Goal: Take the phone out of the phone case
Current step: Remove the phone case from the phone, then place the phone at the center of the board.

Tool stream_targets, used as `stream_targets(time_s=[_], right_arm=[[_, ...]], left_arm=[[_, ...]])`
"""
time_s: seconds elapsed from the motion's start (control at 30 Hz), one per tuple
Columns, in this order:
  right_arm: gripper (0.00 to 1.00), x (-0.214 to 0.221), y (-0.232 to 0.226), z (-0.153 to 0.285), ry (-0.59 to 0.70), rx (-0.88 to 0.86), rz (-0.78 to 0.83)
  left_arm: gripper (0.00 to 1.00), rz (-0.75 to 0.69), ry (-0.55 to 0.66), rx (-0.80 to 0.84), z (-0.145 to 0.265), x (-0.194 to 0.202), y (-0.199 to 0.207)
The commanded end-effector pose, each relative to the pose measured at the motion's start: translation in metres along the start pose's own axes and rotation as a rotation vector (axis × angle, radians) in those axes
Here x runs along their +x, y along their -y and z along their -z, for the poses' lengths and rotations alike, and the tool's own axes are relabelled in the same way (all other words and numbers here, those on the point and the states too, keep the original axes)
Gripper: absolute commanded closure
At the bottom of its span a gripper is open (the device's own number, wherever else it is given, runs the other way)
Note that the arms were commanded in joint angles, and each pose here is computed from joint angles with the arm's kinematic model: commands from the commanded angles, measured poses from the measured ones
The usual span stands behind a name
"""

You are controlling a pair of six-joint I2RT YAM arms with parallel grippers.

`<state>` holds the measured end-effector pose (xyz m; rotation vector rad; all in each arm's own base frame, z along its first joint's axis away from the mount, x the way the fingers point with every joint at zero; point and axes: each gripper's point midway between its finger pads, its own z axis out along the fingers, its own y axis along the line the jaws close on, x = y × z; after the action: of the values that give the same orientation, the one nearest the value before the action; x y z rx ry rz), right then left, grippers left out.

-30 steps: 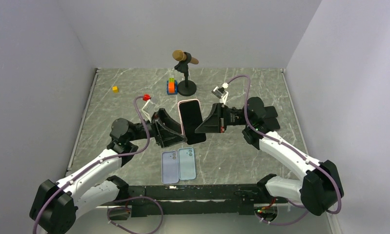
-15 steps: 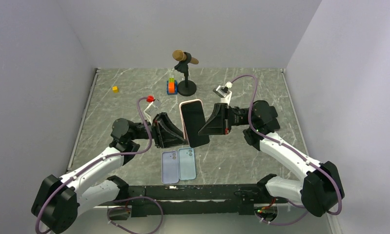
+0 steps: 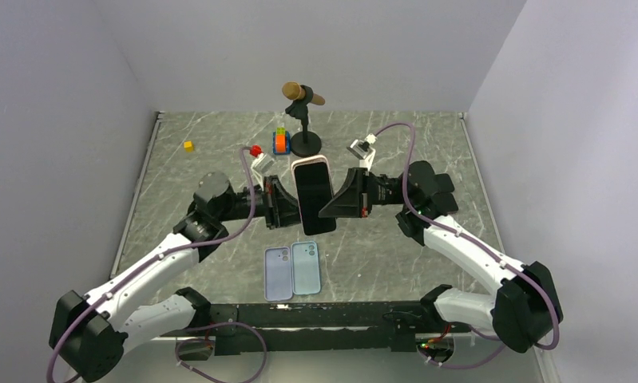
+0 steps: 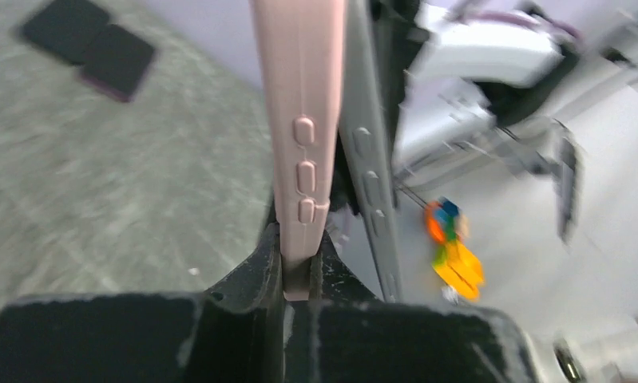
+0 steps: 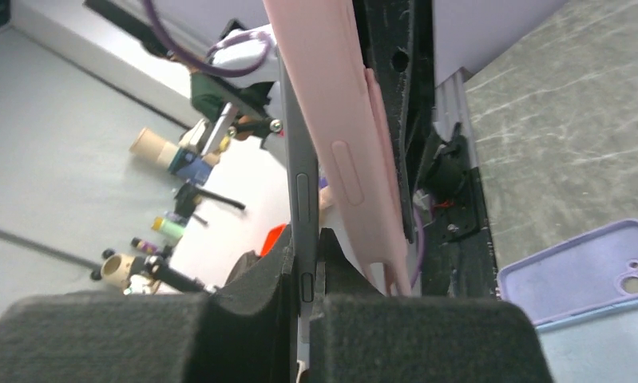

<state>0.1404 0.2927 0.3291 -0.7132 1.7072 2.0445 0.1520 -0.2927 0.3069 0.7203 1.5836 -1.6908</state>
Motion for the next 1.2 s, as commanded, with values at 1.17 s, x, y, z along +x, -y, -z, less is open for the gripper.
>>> stream_targets(time_s=[1.17], right_arm=[[1.00, 0.073, 0.212, 0.392, 1.092, 1.442, -0.843]], left_arm=[[1.00, 0.140, 0.220, -1.072, 0.112, -0.012, -0.113]])
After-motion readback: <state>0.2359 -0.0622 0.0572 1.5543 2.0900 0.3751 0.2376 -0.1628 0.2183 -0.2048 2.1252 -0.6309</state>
